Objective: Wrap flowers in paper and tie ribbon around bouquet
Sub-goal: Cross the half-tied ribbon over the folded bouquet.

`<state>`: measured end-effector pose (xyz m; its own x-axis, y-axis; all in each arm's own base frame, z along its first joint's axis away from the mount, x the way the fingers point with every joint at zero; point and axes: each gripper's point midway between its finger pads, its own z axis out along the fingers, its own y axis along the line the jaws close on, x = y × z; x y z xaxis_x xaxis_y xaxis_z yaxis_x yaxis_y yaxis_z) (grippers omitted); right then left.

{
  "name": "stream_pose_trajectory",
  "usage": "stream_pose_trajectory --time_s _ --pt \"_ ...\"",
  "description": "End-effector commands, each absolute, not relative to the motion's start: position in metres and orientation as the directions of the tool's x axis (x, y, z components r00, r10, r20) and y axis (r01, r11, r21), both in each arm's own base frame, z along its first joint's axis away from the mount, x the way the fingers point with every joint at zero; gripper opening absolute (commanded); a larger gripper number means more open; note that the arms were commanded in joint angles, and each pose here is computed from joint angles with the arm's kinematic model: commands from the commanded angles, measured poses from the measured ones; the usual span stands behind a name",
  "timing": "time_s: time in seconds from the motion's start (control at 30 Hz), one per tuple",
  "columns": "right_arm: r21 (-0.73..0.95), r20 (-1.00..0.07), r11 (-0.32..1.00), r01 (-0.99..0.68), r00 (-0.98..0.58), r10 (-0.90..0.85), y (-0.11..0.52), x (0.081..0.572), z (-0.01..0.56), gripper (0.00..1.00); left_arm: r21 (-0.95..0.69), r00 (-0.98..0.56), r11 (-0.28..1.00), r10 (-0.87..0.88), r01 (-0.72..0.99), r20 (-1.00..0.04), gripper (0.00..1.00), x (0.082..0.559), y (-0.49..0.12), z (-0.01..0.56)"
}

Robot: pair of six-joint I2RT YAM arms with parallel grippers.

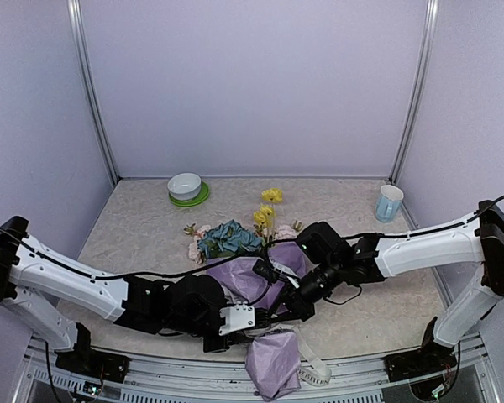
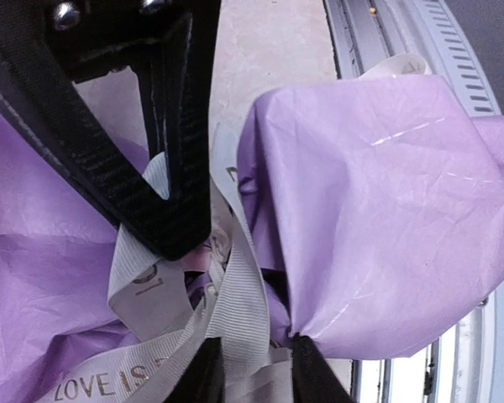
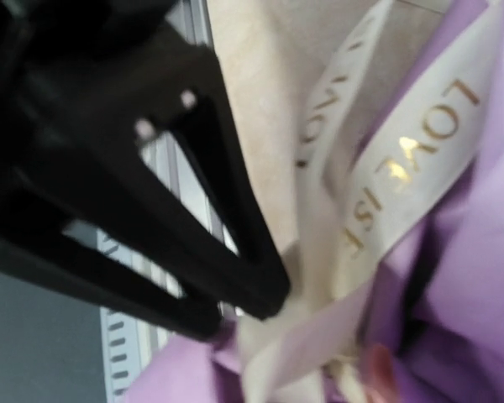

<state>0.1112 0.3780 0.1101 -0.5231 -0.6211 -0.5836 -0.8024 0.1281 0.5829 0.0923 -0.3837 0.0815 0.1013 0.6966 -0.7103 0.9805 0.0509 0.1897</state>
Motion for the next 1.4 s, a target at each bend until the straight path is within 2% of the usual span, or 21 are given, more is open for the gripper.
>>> stream_pose_trajectory --time_s 0.0,0.13,0.33,0.43,0.47,0.53,0.6,0.83,1.1,1.17,1.37 --pt "0.595 -0.593 0.112 -0.796 -0.528 -0.608 0.377 0.111 0.116 0.0 0.263 0.121 0.087 0.723 0.961 -0.68 0.18 0.105 -0.397 0.076" --pt "0.595 -0.599 0.104 -0.797 -0.526 -0.604 0.376 0.11 0.118 0.0 0.307 0.11 0.137 0.737 0.942 -0.667 0.01 0.113 -0.399 0.074" --pt "0.59 -0.599 0.113 -0.8 -0.527 -0.603 0.376 0.111 0.118 0.0 0.362 0.096 0.269 0.67 0.893 -0.736 0.0 0.133 -0.393 0.105" --pt "0.586 -0.605 0.111 -0.803 -0.524 -0.599 0.377 0.112 0.12 0.0 0.356 0.106 0.294 0.622 0.887 -0.776 0.0 0.135 -0.391 0.121" --pt "0.586 -0.606 0.109 -0.803 -0.523 -0.599 0.378 0.112 0.12 0.0 0.348 0.106 0.291 0.612 0.891 -0.783 0.02 0.135 -0.39 0.123" --pt "0.584 -0.607 0.109 -0.804 -0.522 -0.599 0.378 0.113 0.12 0.0 0.335 0.108 0.273 0.609 0.902 -0.786 0.28 0.132 -0.389 0.122" --pt "0.583 -0.607 0.109 -0.805 -0.52 -0.601 0.378 0.113 0.12 0.0 0.335 0.12 0.24 0.622 0.911 -0.774 0.39 0.128 -0.389 0.118" --pt "0.577 -0.607 0.123 -0.808 -0.524 -0.597 0.378 0.116 0.119 0.0 0.3 0.139 0.137 0.66 0.944 -0.739 0.45 0.116 -0.394 0.1" --pt "0.575 -0.61 0.121 -0.809 -0.523 -0.596 0.378 0.116 0.121 0.0 0.34 0.127 0.167 0.708 0.925 -0.695 0.36 0.135 -0.394 0.083" --pt "0.574 -0.611 0.119 -0.81 -0.522 -0.595 0.379 0.116 0.122 0.0 0.347 0.123 0.182 0.706 0.92 -0.697 0.36 0.139 -0.396 0.083" --pt "0.573 -0.61 0.126 -0.81 -0.524 -0.594 0.379 0.118 0.121 0.0 0.352 0.106 0.247 0.665 0.903 -0.739 0.24 0.147 -0.401 0.091"
